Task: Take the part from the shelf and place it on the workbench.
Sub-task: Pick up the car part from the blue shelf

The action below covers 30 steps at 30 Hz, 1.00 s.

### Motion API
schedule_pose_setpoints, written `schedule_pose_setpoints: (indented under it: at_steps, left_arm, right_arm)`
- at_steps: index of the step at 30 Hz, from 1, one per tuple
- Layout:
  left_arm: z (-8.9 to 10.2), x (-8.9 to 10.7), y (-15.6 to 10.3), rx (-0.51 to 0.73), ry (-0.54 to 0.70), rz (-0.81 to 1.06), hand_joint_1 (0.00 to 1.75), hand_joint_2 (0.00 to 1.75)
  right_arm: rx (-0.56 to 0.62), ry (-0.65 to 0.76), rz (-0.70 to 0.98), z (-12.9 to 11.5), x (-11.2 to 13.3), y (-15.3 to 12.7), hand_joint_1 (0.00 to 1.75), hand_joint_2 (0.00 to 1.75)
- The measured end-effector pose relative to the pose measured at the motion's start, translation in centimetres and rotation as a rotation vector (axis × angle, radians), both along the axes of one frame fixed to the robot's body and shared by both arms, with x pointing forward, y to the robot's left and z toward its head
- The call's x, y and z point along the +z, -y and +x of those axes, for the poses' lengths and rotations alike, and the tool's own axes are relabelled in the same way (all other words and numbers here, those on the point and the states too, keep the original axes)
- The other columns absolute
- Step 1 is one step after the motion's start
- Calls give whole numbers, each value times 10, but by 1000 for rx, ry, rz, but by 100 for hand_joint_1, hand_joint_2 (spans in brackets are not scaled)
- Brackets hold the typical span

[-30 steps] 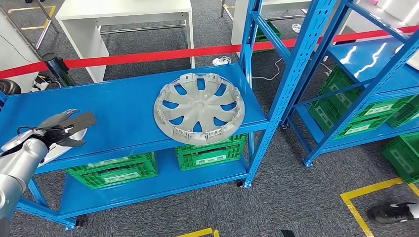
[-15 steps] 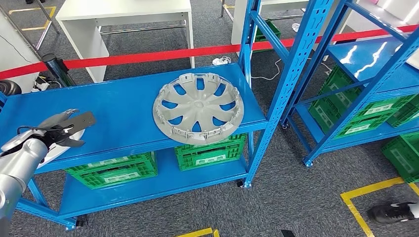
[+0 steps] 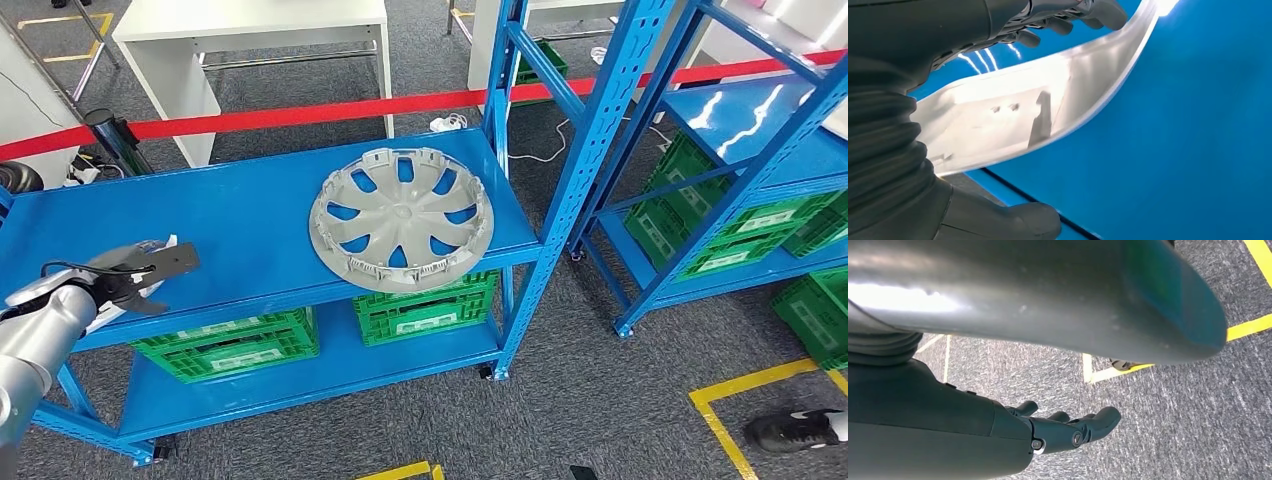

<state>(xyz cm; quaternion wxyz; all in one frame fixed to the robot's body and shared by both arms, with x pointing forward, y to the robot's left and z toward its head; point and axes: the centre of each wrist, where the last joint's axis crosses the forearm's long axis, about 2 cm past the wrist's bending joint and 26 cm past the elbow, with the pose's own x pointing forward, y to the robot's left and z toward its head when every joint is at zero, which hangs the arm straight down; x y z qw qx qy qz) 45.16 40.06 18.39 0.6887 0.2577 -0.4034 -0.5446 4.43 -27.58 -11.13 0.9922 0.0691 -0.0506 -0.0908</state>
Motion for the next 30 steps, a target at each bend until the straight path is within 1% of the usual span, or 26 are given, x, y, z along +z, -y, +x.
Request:
schedule_pose_setpoints:
  at_steps: [6,10,11,12,15,16,17,23,30]
  left_arm:
    - [-7,-13,0,78,-85,133,0,175]
    - [-10,-18,-5,134,-94,177,0,175]
    - [-12,-19,-8,150,-93,188,3,175]
    - [-13,-20,-10,166,-91,198,20,175]
    - [-17,-25,-15,204,-82,227,145,175]
    - [-18,-26,-16,212,-77,234,171,175]
    - [-18,-27,-17,218,-72,239,175,175]
    - [-21,-32,-18,229,-36,247,175,175]
    - [-23,-34,-18,222,-23,243,175,175]
  right_arm:
    - [-6,-14,-7,0,0,0,0,0]
    - [-2,-12,-9,0,0,1,0,0]
    - [-2,-13,-9,0,0,1,0,0]
    - [-1,-13,-10,0,0,1,0,0]
    - [-3,-14,-10,0,0,1,0,0]
    - [-4,-14,-10,0,0,1,0,0]
    - [-4,-14,-10,0,0,1,0,0]
    - [-6,-13,-13,0,0,1,0,0]
    - [-9,-10,-14,0,0,1,0,0]
